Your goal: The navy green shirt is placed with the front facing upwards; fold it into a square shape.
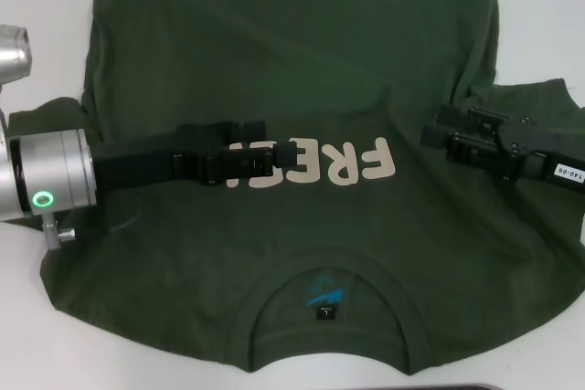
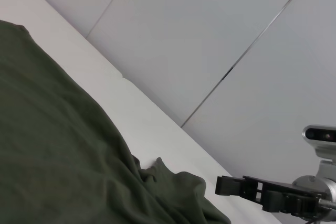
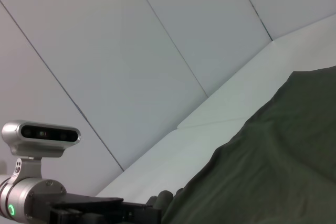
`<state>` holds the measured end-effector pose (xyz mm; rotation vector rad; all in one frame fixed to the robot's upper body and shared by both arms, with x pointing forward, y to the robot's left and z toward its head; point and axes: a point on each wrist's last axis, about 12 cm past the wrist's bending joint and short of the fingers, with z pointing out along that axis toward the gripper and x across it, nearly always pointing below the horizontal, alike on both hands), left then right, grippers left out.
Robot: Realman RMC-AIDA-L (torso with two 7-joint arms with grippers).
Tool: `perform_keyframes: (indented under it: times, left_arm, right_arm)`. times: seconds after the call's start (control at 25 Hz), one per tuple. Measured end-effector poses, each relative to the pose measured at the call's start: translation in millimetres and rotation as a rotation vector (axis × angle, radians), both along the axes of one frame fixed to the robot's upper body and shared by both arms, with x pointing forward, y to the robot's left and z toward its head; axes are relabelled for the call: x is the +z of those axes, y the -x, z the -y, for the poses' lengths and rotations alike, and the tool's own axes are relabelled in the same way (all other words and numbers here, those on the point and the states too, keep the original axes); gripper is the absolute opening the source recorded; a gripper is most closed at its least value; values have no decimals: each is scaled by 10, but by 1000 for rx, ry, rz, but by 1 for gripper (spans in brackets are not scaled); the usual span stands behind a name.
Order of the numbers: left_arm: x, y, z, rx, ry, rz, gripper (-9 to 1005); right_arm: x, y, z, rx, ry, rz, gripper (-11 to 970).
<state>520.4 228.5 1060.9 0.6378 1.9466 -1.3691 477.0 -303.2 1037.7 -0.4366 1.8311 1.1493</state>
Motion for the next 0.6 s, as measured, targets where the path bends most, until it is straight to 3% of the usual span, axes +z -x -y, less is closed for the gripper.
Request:
perform_keyframes:
  times: [0.6]
  left_arm:
    - [-3,-10,-9,7,-6,-1,910]
  right_arm:
    - [11,-23,-23,6,-2,5,704]
